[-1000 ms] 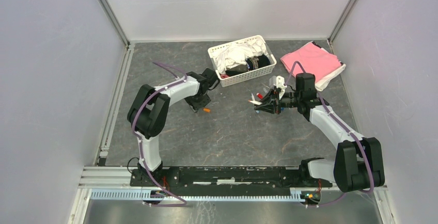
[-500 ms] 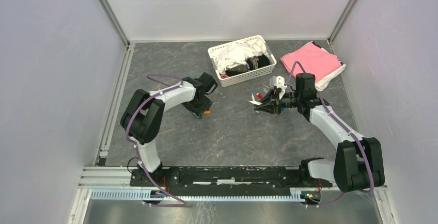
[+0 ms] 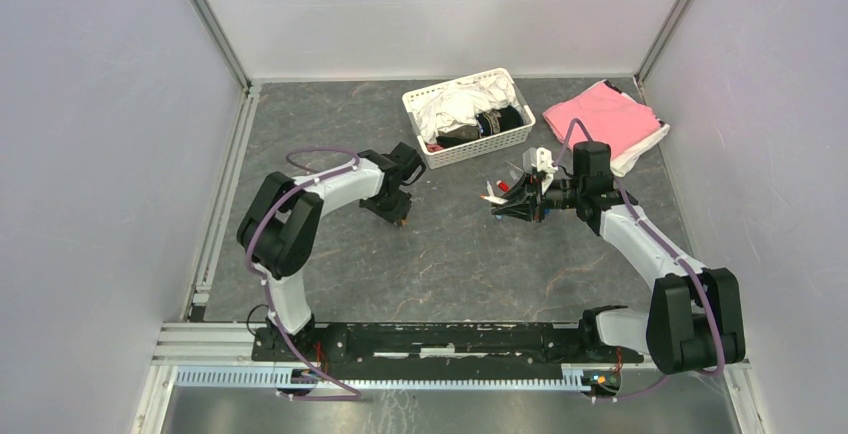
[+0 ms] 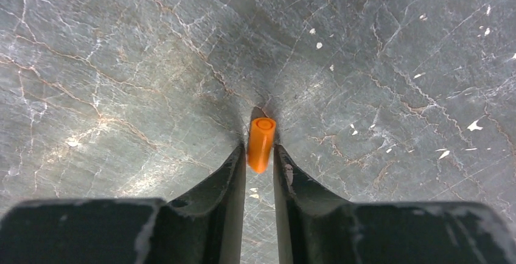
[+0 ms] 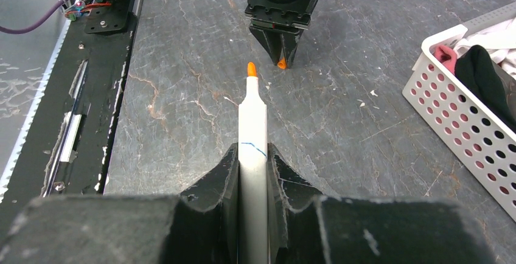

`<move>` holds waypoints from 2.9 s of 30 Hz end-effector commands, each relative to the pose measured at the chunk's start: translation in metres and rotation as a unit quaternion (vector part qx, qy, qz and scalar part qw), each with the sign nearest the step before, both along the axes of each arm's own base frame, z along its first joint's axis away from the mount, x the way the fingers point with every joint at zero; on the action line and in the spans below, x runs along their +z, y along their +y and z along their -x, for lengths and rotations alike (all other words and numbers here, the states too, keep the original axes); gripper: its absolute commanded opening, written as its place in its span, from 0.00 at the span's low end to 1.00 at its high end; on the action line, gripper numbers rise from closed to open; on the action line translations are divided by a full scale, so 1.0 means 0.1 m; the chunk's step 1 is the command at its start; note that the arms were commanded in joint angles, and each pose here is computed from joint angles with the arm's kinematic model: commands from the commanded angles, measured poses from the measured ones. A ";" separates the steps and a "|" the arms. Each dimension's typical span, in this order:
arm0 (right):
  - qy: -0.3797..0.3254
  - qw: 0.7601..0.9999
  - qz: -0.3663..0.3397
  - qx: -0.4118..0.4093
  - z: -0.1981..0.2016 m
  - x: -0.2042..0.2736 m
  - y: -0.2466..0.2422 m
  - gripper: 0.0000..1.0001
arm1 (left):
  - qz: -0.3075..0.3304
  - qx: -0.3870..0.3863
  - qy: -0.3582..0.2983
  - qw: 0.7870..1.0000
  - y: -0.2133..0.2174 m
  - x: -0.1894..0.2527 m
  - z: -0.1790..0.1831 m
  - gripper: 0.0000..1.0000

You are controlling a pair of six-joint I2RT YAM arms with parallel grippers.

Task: Insert the pens into the pen caps
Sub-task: Insert the pen cap onto the pen.

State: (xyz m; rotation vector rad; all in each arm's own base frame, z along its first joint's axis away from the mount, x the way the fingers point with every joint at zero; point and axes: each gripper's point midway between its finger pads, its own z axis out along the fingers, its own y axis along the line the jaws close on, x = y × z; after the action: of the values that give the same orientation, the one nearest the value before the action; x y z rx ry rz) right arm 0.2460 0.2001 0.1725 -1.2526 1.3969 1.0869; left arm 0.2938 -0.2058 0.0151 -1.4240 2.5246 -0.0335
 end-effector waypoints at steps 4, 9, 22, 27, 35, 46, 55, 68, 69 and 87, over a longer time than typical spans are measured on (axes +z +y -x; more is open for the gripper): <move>-0.026 1.000 -0.015 0.011 0.00 0.16 0.01 0.00 | -0.068 -0.024 0.031 0.997 0.15 -0.23 0.00 0.26; -0.019 1.000 -0.015 0.015 0.02 0.13 0.02 0.00 | -0.097 -0.088 0.024 0.991 0.21 -0.20 -0.06 0.21; -0.011 1.000 0.003 0.017 0.10 -0.09 0.25 0.00 | -0.079 -0.234 -0.089 0.965 0.03 0.23 -0.18 0.03; 0.006 1.000 0.012 0.017 0.16 -0.25 0.38 0.00 | -0.072 -0.272 -0.148 0.948 -0.10 0.49 -0.22 0.02; 0.036 0.999 0.022 0.015 0.19 -0.44 0.44 0.00 | -0.029 -0.302 -0.243 0.921 -0.27 0.70 -0.23 0.02; 0.048 0.999 0.019 -0.007 0.21 -0.55 0.49 0.00 | 0.001 -0.322 -0.307 0.896 -0.46 0.90 -0.16 0.02; 0.058 0.998 0.022 0.001 0.26 -0.60 0.54 0.00 | -0.002 -0.315 -0.312 0.897 -0.41 0.91 -0.14 0.02; 0.105 0.994 -0.003 0.001 0.39 -0.64 0.63 0.00 | 0.017 -0.306 -0.328 0.894 -0.40 0.88 -0.08 0.02; 0.107 0.994 -0.005 -0.001 0.39 -0.64 0.63 0.00 | 0.017 -0.303 -0.328 0.894 -0.38 0.88 -0.07 0.02; 0.129 0.991 -0.033 -0.008 0.54 -0.58 0.76 0.00 | 0.073 -0.289 -0.402 0.866 -0.41 1.24 0.03 0.02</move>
State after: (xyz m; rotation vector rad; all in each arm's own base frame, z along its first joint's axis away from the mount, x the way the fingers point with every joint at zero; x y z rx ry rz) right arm 0.1896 0.2707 0.1039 -1.0775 1.6015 1.3196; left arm 0.2864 -0.2390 0.1166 -0.4385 2.1922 -0.6731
